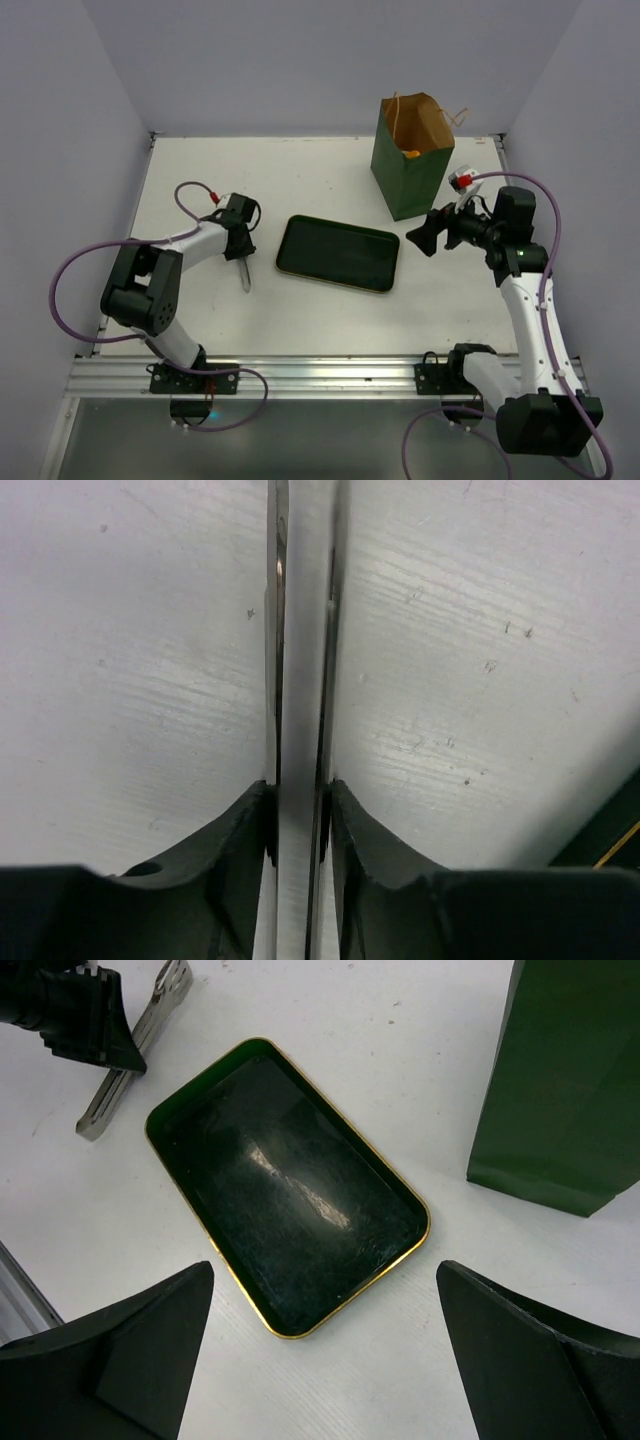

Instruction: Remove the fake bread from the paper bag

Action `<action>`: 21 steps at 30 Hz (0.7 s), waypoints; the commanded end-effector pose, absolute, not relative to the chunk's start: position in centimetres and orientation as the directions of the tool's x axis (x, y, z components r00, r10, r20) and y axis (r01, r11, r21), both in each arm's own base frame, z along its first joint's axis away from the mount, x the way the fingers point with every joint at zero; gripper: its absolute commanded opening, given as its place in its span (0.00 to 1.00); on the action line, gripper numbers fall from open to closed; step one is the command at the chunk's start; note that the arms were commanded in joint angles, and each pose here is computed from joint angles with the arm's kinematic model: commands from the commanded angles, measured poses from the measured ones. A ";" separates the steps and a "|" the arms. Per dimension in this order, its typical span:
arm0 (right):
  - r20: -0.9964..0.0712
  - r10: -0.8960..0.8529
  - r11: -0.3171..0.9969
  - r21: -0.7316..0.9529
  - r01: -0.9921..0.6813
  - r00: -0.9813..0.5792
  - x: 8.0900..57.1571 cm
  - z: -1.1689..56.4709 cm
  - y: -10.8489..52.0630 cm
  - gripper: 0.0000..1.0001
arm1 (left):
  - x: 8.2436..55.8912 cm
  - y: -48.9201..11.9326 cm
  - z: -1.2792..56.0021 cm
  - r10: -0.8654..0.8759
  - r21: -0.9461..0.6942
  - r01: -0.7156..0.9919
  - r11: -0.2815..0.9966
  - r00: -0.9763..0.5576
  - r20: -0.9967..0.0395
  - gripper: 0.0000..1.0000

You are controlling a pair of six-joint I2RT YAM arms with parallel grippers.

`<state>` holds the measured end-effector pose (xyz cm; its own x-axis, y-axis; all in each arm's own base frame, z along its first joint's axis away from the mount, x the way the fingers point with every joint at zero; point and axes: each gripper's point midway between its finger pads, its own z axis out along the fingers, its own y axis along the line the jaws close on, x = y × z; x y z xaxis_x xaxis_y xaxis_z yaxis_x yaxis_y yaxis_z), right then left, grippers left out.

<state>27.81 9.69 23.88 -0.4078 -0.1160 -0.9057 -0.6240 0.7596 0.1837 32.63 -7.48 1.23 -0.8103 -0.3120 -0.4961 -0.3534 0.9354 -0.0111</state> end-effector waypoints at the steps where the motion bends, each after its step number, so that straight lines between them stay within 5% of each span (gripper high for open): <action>1: -0.923 -0.109 0.751 0.168 -0.639 -0.370 28.0 24.7 9.7 0.99 | 31.3 -8.5 -0.9 -0.282 -0.033 -0.298 0.954 -0.854 -0.437 0.30; 3: -0.922 -0.103 0.759 0.170 -0.629 -0.374 28.2 24.7 9.3 0.99 | 31.3 -8.7 -0.3 -0.272 -0.045 -0.282 0.958 -0.853 -0.445 0.08; 5: -0.921 -0.098 0.765 0.173 -0.620 -0.377 28.3 24.6 9.0 0.99 | 31.7 -9.0 1.0 -0.265 -0.071 -0.263 0.962 -0.843 -0.469 0.00; 15: -0.930 -0.062 0.805 0.169 -0.568 -0.363 29.1 26.2 7.0 0.97 | 32.7 -14.8 11.7 -0.150 -0.356 0.121 0.927 -0.748 -0.647 0.01; 21: -0.948 -0.070 0.829 0.119 -0.547 -0.312 29.9 30.7 6.2 0.98 | 32.2 -18.2 17.0 -0.168 -0.499 0.261 0.826 -0.732 -0.661 0.29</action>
